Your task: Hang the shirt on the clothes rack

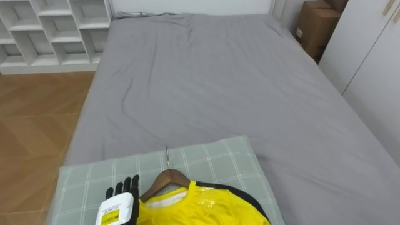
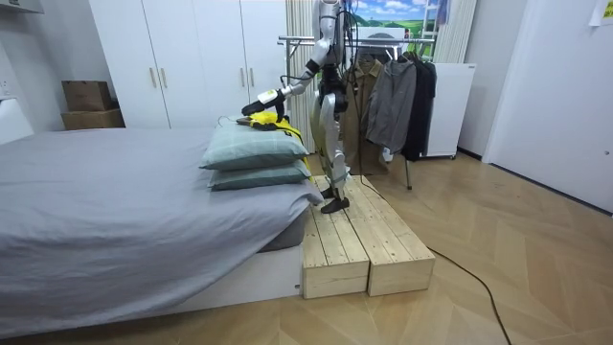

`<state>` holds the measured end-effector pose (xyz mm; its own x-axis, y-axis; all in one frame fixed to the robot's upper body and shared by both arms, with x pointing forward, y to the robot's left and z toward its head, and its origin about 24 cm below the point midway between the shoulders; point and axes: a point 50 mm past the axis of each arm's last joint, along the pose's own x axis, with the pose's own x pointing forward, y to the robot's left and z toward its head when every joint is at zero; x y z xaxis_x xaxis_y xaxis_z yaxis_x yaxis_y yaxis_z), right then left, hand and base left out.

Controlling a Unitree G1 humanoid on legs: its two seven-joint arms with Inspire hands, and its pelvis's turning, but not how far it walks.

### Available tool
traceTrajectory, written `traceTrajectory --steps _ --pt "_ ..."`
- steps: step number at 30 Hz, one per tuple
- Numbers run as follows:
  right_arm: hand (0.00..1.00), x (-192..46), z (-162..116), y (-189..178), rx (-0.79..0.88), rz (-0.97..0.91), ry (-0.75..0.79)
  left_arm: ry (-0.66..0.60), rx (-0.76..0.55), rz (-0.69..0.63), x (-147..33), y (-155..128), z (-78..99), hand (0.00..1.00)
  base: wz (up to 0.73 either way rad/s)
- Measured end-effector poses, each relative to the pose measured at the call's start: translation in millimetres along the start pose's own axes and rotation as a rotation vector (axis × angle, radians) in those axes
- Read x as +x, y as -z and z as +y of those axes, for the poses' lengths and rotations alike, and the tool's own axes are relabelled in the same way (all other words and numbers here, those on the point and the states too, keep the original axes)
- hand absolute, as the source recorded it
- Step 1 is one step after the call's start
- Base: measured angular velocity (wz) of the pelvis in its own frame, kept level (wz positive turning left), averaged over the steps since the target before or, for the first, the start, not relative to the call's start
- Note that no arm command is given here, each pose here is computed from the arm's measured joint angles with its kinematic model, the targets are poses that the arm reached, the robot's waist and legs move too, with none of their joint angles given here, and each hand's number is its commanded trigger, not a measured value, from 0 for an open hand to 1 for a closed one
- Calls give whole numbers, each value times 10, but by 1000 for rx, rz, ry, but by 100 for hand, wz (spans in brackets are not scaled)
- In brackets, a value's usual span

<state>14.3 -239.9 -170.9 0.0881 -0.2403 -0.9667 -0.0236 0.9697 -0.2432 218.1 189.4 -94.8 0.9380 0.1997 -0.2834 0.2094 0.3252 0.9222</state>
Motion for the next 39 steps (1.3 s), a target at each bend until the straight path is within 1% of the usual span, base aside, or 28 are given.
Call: traceTrajectory --steps 4,11,14,18,25,29,33,39 --pt "0 3 -3 -63 -17 -20 4 -6 -3 -3 23 -10 24 0 0" --pt "0 3 -11 -213 -36 -76 20 -14 -69 29 55 26 66 0 0" --pt "0 4 -2 -268 -49 -90 17 -21 -84 44 133 33 131 0 0" --pt "0 4 4 -297 -58 -97 16 -37 -80 49 220 39 222 0 -1" --pt "0 3 35 -286 -93 -94 6 -43 -86 56 258 45 259 0 -1" --pt "0 3 45 -288 -94 -95 2 -55 -91 66 298 71 321 0 -6" --pt "0 2 63 -294 -106 -98 -4 -66 -76 59 399 61 444 0 -2" --pt "0 2 66 -299 -107 -99 -10 -40 -34 66 435 155 507 0 1"
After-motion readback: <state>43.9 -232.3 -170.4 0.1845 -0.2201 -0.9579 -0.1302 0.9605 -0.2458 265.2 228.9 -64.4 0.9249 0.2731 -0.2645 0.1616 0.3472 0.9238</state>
